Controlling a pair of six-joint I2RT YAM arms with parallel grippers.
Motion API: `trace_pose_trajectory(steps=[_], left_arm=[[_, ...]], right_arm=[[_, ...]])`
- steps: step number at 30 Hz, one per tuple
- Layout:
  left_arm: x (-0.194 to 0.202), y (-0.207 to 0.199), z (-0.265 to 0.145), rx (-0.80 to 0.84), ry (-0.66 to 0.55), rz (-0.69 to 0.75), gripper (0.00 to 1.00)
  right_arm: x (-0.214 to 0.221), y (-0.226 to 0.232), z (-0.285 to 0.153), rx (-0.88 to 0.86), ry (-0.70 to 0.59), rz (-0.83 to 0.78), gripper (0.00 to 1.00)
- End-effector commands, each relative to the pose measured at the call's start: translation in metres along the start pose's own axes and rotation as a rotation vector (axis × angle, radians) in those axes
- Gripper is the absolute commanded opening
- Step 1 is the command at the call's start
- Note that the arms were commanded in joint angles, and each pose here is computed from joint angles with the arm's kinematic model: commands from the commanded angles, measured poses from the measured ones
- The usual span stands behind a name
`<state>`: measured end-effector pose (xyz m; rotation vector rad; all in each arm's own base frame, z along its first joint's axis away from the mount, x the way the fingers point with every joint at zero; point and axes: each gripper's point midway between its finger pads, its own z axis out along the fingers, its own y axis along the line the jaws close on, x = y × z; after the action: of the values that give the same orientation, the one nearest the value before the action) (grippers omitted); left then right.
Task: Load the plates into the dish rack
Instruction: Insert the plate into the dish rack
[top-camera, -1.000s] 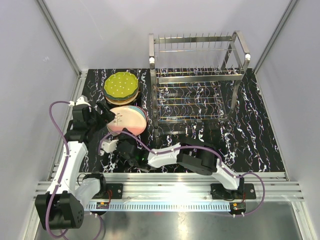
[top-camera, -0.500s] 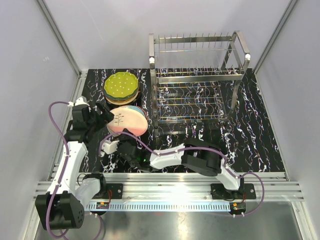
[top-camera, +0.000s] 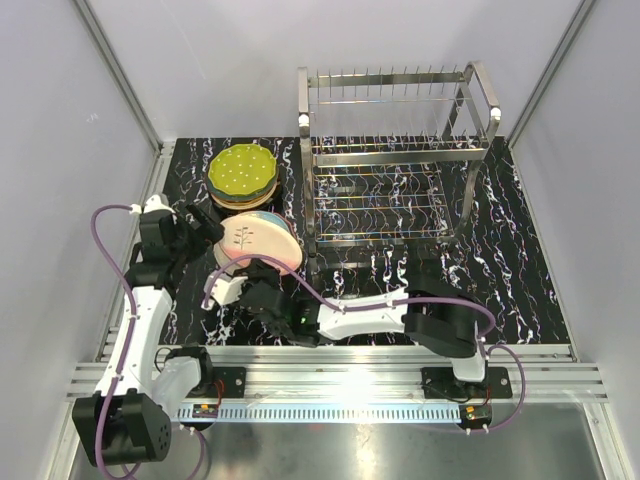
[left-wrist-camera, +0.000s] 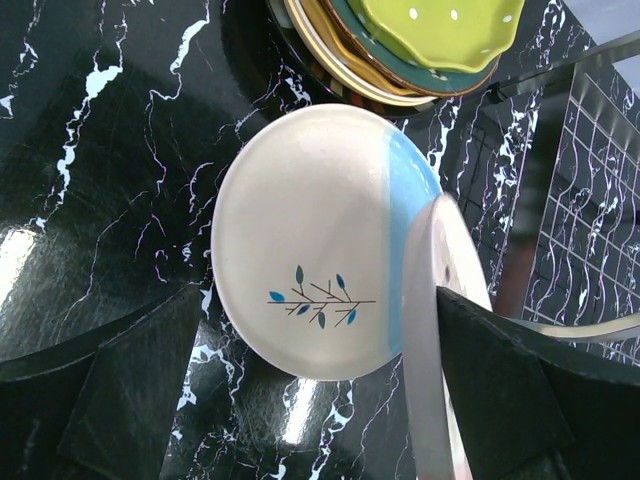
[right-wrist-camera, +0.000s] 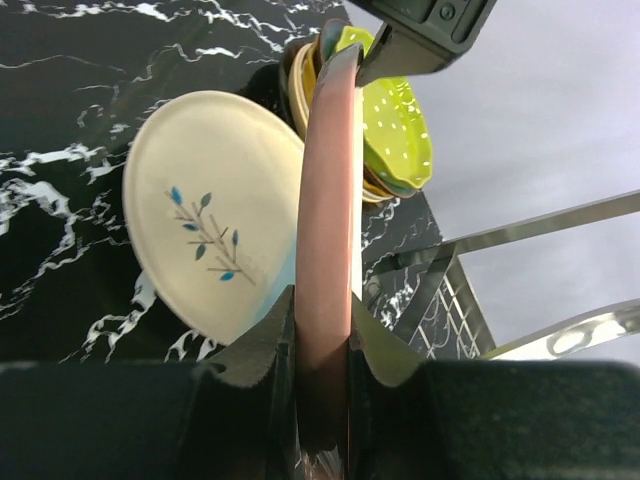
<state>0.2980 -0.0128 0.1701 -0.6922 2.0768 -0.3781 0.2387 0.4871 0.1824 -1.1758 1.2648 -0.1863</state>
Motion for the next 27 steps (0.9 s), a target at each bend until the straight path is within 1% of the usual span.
trace_pose_trajectory(steps=[1,2,5,11,13,16,17,19,20,22,23,25,27], left_arm=[[-0.029,-0.008,-0.009,0.013,-0.100,-0.008,0.99],[-0.031,-0.007,-0.009,0.010,-0.106,-0.014,0.99],[-0.031,-0.005,-0.009,0.003,-0.107,-0.019,0.99],[-0.030,-0.003,-0.009,-0.008,-0.104,-0.026,0.99],[-0.030,-0.003,-0.009,-0.006,-0.102,-0.025,0.99],[-0.030,-0.005,-0.009,0.004,-0.099,-0.023,0.99],[-0.029,-0.005,-0.009,0.005,-0.097,-0.023,0.99],[-0.029,-0.006,-0.009,0.011,-0.094,-0.019,0.99],[-0.029,-0.006,-0.009,0.012,-0.093,-0.019,0.99],[-0.029,-0.008,-0.010,0.019,-0.092,-0.017,0.99],[-0.029,-0.008,-0.010,0.022,-0.092,-0.017,0.99],[-0.029,-0.010,-0.010,0.030,-0.094,-0.016,0.99],[-0.029,-0.011,-0.011,0.039,-0.092,-0.011,0.99]], right_arm=[[-0.050,-0.054,-0.029,0.077,-0.100,0.183,0.00],[-0.049,-0.053,-0.032,0.060,-0.089,0.178,0.00],[-0.056,-0.069,-0.048,0.048,-0.097,0.244,0.00],[-0.064,-0.090,-0.074,0.000,-0.123,0.415,0.00],[-0.065,-0.094,-0.081,-0.014,-0.130,0.447,0.00],[-0.068,-0.107,-0.095,-0.031,-0.141,0.518,0.00],[-0.073,-0.119,-0.103,-0.031,-0.163,0.574,0.00],[-0.076,-0.127,-0.113,-0.046,-0.184,0.619,0.00],[-0.081,-0.144,-0.124,-0.040,-0.215,0.673,0.00],[-0.086,-0.160,-0.137,-0.041,-0.248,0.721,0.00],[-0.090,-0.180,-0.149,-0.024,-0.281,0.759,0.00],[-0.094,-0.202,-0.163,-0.009,-0.309,0.785,0.00],[-0.101,-0.238,-0.182,0.032,-0.357,0.829,0.00]])
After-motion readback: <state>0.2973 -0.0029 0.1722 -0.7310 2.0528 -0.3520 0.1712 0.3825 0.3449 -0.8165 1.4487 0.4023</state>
